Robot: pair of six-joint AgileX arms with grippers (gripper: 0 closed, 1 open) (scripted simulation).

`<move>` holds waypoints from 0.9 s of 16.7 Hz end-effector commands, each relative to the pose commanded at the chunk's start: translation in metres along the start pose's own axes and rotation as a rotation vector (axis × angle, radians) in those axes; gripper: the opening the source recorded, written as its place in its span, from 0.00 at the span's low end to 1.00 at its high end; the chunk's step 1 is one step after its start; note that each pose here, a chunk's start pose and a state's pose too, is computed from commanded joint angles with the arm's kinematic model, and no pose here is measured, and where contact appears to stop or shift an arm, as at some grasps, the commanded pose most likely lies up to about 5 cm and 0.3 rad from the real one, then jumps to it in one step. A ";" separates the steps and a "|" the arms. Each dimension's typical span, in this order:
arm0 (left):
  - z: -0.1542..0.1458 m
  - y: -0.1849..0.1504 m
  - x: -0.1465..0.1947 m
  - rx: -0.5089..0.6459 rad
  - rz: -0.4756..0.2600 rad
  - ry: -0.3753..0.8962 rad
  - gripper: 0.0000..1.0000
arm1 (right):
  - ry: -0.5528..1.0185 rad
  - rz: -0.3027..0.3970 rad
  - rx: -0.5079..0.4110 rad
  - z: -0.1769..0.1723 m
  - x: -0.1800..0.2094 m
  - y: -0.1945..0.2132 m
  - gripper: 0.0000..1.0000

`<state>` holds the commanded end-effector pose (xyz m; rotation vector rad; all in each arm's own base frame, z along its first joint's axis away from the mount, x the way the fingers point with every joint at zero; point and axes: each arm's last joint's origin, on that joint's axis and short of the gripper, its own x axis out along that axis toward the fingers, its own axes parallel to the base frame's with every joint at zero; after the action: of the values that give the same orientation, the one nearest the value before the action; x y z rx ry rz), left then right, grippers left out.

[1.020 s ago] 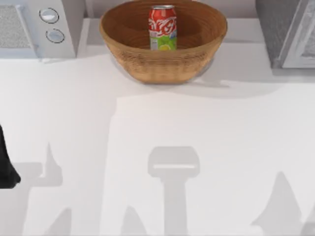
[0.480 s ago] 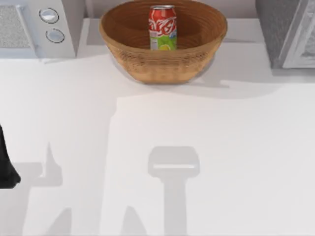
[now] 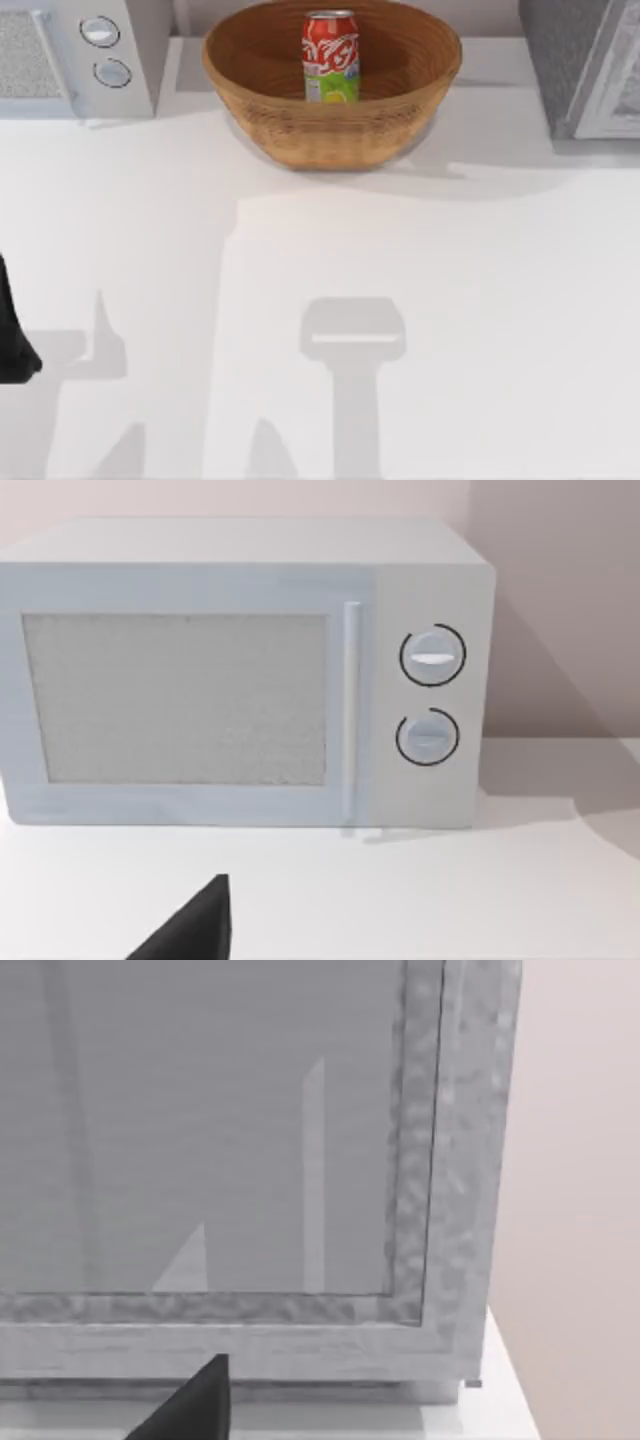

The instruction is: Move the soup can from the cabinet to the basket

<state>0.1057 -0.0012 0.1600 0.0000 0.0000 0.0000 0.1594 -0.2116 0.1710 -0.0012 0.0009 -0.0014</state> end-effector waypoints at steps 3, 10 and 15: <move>0.000 0.000 0.000 0.000 0.000 0.000 1.00 | 0.000 -0.003 -0.001 0.028 0.011 -0.023 1.00; 0.000 0.000 0.000 0.000 0.000 0.000 1.00 | 0.017 0.002 0.026 0.157 0.031 -0.060 1.00; 0.000 0.000 0.000 0.000 0.000 0.000 1.00 | 0.023 0.006 0.038 0.263 0.019 -0.037 1.00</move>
<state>0.1057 -0.0012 0.1600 0.0000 0.0000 0.0000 0.1789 -0.2487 0.4345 0.0373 0.0239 0.0045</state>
